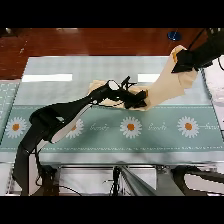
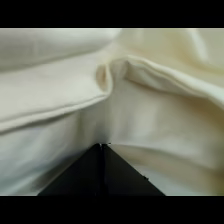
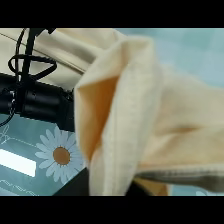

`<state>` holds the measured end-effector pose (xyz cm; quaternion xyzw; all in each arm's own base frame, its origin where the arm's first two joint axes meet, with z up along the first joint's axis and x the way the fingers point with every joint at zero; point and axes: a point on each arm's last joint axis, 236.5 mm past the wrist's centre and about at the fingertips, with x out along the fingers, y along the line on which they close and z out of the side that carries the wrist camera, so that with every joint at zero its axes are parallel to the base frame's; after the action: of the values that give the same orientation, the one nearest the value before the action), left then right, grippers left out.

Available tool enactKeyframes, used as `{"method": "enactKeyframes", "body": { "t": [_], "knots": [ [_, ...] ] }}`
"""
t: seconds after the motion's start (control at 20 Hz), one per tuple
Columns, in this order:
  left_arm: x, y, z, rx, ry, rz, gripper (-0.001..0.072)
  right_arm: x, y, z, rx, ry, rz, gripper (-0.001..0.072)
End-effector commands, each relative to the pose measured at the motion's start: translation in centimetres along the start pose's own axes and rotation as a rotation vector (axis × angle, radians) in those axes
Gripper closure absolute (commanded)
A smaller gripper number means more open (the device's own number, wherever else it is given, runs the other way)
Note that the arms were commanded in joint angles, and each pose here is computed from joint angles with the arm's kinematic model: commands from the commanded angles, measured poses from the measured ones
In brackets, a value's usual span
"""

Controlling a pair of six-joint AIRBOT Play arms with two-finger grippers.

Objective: Fold the shirts.

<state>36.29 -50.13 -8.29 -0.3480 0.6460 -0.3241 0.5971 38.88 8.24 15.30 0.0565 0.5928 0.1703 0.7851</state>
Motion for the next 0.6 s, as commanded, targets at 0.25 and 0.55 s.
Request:
{"method": "enactKeyframes", "body": {
  "t": [0.25, 0.55],
  "knots": [
    [-17.2, -5.4, 6.7, 0.391, -0.238, 0.133, 0.0659, -1.0, 0.0, -0.1, 0.026, -0.026, -0.024, 0.0679],
    [-43.3, -9.9, 7.3, 0.602, -0.645, 0.342, 0.0657, 0.7, -0.7, 0.0, 0.083, 0.016, -0.023, 0.0679]
  ]
}}
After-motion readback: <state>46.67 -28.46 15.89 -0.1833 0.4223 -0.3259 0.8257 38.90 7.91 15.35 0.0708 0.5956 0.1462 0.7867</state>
